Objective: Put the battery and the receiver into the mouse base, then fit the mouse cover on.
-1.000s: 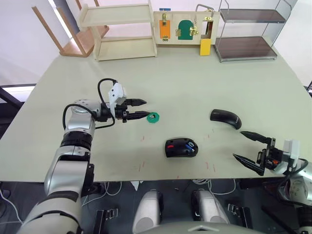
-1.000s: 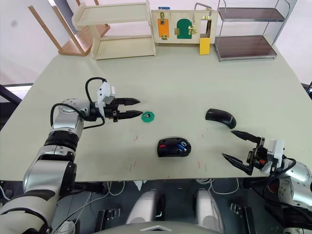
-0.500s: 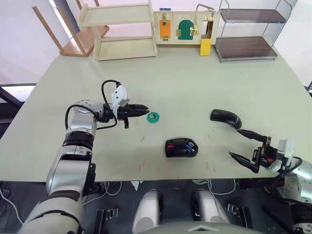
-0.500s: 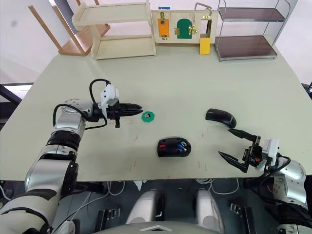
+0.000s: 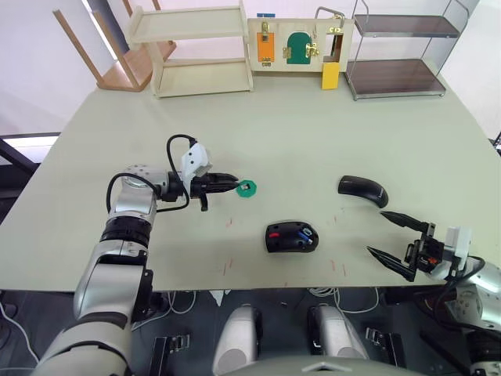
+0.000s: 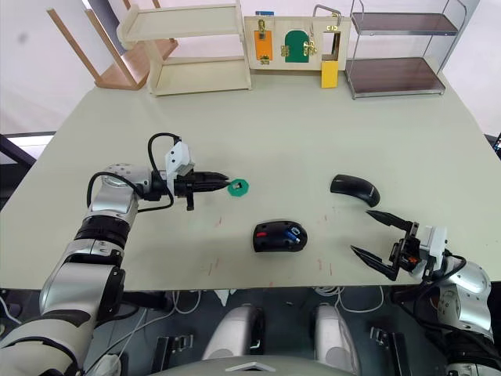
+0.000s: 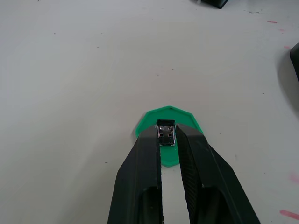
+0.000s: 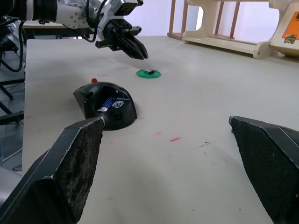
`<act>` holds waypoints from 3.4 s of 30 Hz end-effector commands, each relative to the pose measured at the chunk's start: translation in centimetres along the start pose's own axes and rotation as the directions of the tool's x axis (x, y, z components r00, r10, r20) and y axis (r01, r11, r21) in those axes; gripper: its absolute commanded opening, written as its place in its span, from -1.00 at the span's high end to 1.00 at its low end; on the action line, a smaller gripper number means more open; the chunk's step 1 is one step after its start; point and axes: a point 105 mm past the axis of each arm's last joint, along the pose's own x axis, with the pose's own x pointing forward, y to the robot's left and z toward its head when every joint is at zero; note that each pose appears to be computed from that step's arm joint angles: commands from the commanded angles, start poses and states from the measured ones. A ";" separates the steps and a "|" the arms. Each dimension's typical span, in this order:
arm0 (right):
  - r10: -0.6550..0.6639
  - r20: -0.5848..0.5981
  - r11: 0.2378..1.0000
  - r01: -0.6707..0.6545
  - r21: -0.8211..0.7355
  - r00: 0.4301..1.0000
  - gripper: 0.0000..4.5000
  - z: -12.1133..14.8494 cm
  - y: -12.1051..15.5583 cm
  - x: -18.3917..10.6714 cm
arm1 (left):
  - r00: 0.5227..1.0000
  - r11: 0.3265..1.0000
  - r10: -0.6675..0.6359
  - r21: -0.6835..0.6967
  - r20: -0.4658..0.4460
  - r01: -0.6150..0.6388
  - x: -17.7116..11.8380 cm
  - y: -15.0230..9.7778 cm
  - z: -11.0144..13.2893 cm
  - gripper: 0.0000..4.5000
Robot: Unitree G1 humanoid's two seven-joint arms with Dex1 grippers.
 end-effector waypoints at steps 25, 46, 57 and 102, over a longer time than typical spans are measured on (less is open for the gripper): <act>-0.008 0.024 1.000 0.009 -0.029 1.000 -1.00 0.7 -0.2 0.1 | 1.000 1.000 0.015 0.018 -0.010 -0.015 0.6 -0.2 -0.6 -0.22; -0.008 0.028 0.999 0.009 -0.032 1.000 -1.00 0.4 -0.1 0.3 | 0.999 0.999 0.035 -0.008 0.000 -0.035 0.7 0.2 -0.8 -0.05; -0.003 0.030 1.000 0.004 -0.030 1.000 -1.00 0.3 -0.1 0.5 | 0.999 0.999 0.040 -0.022 0.004 -0.039 0.8 0.3 -0.6 -0.05; 0.012 0.026 1.000 -0.011 -0.026 1.000 -1.00 0.1 0.1 0.7 | 0.996 0.999 0.036 -0.026 -0.077 -0.038 1.2 0.2 -1.7 0.95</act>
